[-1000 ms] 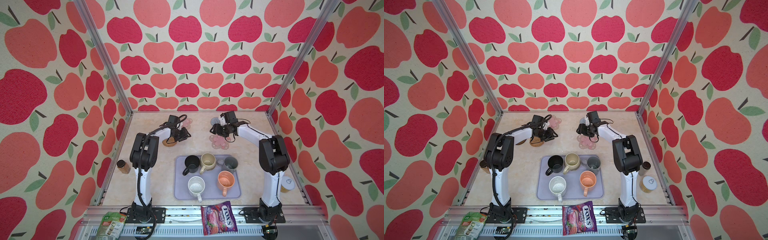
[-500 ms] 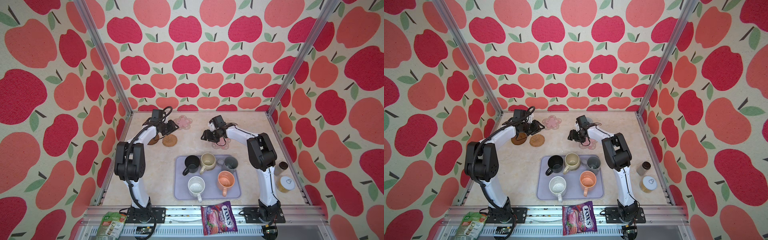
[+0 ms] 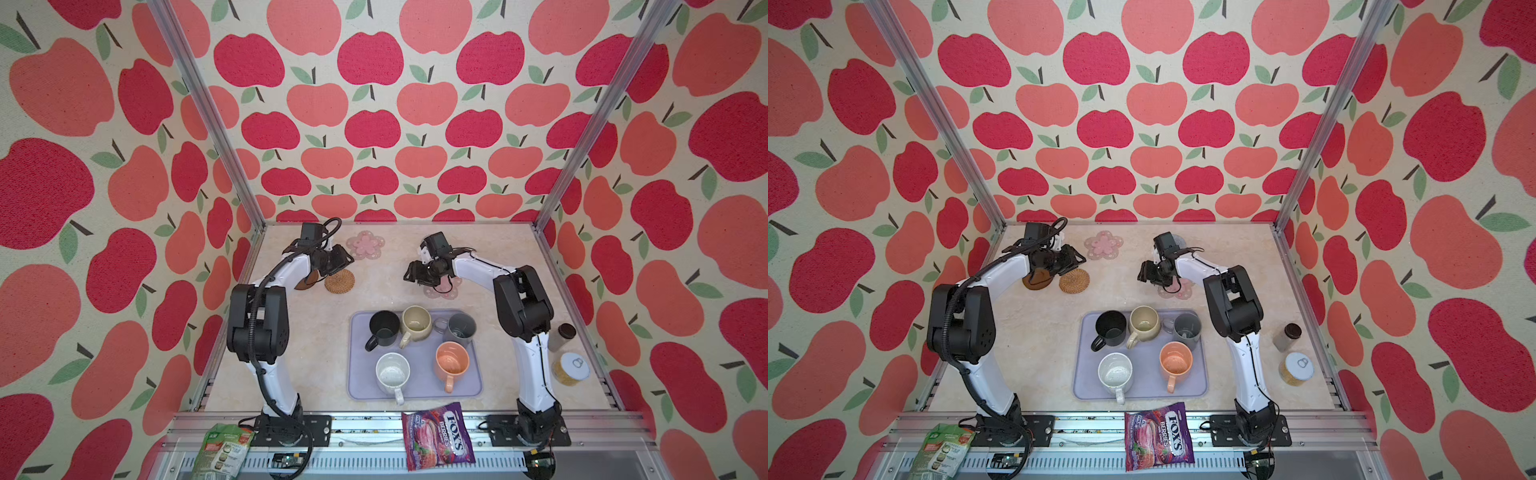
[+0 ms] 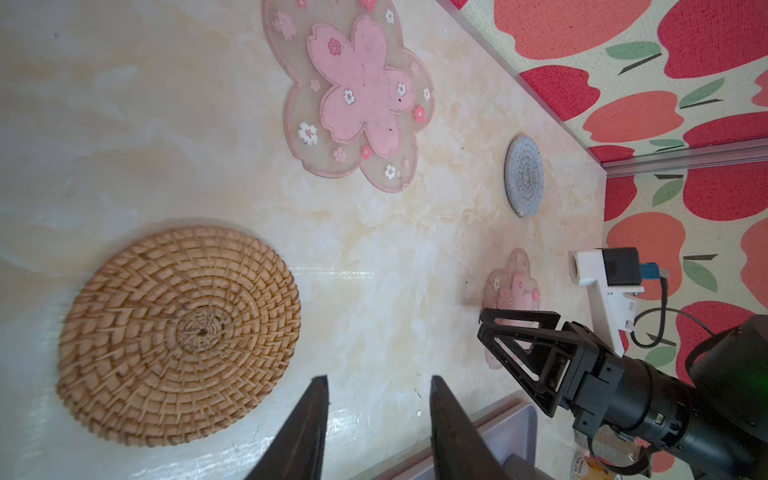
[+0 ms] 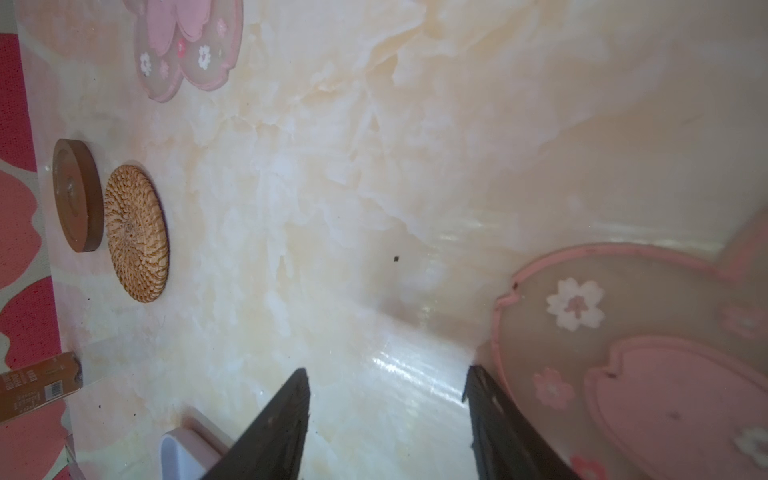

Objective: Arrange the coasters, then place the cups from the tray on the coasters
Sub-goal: 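Move right gripper farther from robot toward grey knit coaster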

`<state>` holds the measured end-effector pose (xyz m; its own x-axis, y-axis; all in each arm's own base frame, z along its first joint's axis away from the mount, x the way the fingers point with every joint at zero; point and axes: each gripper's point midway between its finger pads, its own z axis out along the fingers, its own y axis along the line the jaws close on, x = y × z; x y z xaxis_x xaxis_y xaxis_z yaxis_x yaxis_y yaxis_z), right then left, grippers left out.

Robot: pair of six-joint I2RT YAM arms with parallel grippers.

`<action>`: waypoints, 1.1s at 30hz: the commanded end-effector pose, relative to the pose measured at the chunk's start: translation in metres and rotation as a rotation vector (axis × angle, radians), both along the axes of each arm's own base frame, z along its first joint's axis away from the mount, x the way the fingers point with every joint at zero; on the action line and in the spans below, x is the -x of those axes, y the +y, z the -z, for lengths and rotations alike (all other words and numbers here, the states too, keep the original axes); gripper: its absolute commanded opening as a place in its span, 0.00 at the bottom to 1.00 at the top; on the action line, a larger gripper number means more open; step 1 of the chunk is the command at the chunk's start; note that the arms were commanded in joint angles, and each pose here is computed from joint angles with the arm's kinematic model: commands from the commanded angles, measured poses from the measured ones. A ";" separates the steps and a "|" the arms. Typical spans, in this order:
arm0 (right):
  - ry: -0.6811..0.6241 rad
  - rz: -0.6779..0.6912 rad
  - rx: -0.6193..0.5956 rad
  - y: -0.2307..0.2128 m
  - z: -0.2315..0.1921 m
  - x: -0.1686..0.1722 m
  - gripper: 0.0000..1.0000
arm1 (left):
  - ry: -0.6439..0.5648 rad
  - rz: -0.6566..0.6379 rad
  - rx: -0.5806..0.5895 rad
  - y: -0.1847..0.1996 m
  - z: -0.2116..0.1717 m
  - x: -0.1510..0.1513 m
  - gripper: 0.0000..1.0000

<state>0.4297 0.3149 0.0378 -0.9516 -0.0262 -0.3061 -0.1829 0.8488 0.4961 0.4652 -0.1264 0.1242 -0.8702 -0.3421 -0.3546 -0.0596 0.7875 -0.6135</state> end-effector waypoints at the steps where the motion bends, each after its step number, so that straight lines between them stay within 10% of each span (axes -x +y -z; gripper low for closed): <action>1: 0.090 0.073 0.086 -0.034 0.032 0.011 0.63 | -0.017 -0.006 -0.024 0.006 -0.009 0.004 0.42; 17: 0.043 0.085 0.016 -0.051 0.006 -0.004 0.62 | -0.008 -0.026 -0.015 0.007 -0.009 0.004 0.43; 33: -0.134 0.272 -0.102 -0.098 -0.043 -0.103 0.60 | 0.023 0.027 -0.030 -0.012 0.009 0.002 0.42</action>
<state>0.5157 0.2194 0.0867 -0.8838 0.2152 -0.4154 -0.0530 0.8362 0.5459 0.4594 -0.1408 0.1217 -0.8836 -0.3140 -0.3473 -0.0462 0.7967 -0.6026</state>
